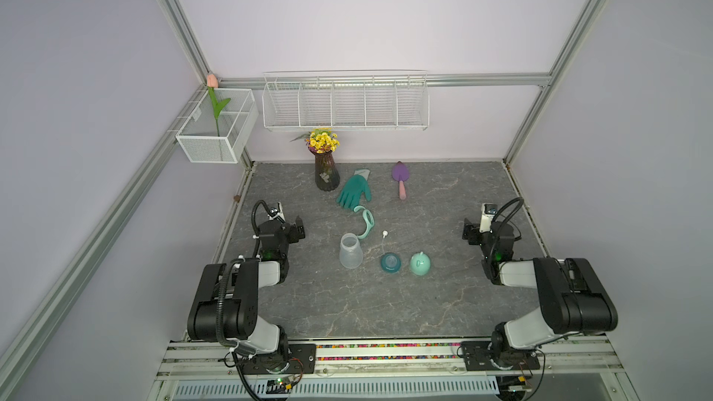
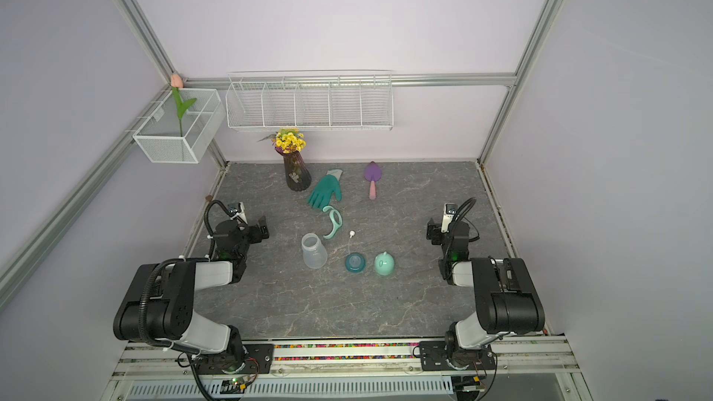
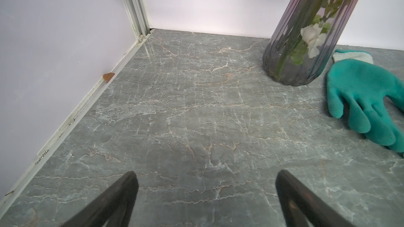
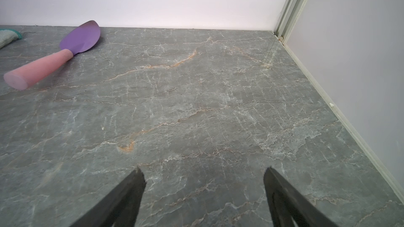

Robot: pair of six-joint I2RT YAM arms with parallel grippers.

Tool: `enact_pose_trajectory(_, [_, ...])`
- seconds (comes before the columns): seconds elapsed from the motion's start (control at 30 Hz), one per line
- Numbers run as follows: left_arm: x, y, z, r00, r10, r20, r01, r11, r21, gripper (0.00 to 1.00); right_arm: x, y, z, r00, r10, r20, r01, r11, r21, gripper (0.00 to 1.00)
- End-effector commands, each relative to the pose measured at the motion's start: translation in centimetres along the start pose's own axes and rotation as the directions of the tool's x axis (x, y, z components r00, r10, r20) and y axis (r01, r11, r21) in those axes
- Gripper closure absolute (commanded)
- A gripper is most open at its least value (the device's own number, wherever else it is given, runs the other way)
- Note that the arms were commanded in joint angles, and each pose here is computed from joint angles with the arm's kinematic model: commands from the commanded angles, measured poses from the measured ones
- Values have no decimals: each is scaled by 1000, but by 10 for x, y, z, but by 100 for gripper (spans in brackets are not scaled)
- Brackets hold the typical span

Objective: Assemble the baby bottles
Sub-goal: Pick up the baby bottle from the center of the board.

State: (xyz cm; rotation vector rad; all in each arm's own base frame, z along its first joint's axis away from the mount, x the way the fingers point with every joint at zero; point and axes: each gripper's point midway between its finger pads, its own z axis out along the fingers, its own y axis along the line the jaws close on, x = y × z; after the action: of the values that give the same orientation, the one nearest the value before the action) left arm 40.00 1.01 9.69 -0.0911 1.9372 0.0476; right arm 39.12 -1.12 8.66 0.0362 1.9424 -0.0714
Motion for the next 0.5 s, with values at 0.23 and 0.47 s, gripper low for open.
enact_pose_trajectory(0.23, [-60, 13, -26, 996, -48, 77, 54, 996, -71, 1, -67, 7, -31, 998, -57, 6, 57, 997, 60, 12])
enact_pose_trajectory(0.47, [-116, -9, -70, 980, -117, 161, 110, 993, 51, 1, -107, 140, -78, 991, -128, -43, 98, 902, -420, 11])
